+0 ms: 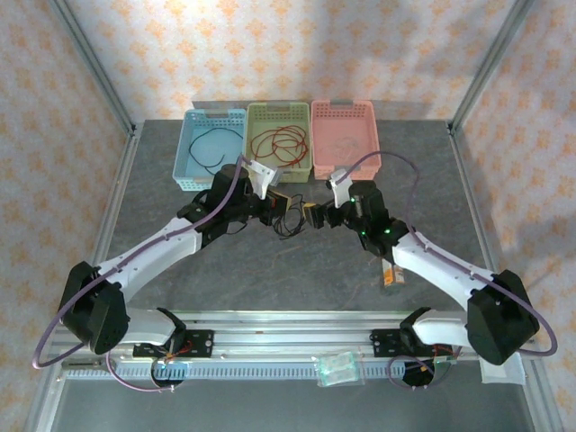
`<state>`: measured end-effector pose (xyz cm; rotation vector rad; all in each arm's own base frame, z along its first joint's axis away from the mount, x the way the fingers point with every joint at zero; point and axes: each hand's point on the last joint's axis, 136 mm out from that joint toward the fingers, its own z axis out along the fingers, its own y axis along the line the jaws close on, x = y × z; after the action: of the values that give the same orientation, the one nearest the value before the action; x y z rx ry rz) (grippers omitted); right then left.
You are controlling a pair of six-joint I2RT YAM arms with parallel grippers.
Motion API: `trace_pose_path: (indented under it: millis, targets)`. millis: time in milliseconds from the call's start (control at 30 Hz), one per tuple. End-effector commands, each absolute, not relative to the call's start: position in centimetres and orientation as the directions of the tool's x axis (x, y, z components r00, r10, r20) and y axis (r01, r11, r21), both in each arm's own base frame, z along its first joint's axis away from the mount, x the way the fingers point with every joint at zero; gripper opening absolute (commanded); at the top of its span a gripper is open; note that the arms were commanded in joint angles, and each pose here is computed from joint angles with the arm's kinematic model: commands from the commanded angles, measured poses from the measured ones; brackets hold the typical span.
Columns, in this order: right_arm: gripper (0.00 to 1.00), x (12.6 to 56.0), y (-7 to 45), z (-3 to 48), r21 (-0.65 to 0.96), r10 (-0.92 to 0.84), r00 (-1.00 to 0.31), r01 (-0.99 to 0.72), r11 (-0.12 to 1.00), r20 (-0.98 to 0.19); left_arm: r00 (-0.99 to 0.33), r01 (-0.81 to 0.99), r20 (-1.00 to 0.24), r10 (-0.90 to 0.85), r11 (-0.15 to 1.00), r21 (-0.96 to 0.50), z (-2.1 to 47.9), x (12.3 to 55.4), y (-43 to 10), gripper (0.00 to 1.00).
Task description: Untangle the cables
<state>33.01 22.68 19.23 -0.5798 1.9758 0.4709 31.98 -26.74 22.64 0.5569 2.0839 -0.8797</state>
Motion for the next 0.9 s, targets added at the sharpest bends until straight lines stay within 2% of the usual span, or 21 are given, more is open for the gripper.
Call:
trace_pose_path:
  millis: [0,133,300,467,600,733,867]
  targets:
    - [0.96,32.9,24.5,19.5,0.051,-0.234,-0.316,-0.687,0.725,-0.920,-0.548,0.691,-0.830,0.105,0.615,-0.379,24.6,31.0,-27.3,0.00]
    - [0.87,33.1,26.2,18.1,0.058,-0.258,-0.299,-0.748,0.661,-0.919,-0.547,0.694,-0.830,0.109,0.614,-0.377,24.8,30.8,-27.3,0.00]
    - [0.74,34.8,27.1,17.2,0.066,-0.237,-0.300,-0.737,0.673,-0.924,-0.553,0.692,-0.826,0.113,0.614,-0.379,24.5,30.8,-27.3,0.00]
    - [0.53,36.0,27.7,17.2,0.077,-0.209,-0.294,-0.728,0.681,-0.933,-0.563,0.684,-0.818,0.115,0.620,-0.383,24.1,30.6,-27.1,0.00]
    - [0.40,36.2,28.6,17.1,0.102,-0.199,-0.301,-0.749,0.655,-0.933,-0.561,0.684,-0.821,0.111,0.621,-0.384,24.1,30.5,-27.1,0.00]
    - [0.37,36.2,29.0,17.2,0.112,-0.190,-0.298,-0.760,0.640,-0.936,-0.562,0.685,-0.819,0.112,0.617,-0.386,24.1,30.5,-27.1,0.00]
    - [0.25,36.3,29.0,17.2,0.114,-0.188,-0.300,-0.758,0.642,-0.935,-0.568,0.681,-0.815,0.117,0.623,-0.385,23.8,30.6,-27.1,0.00]
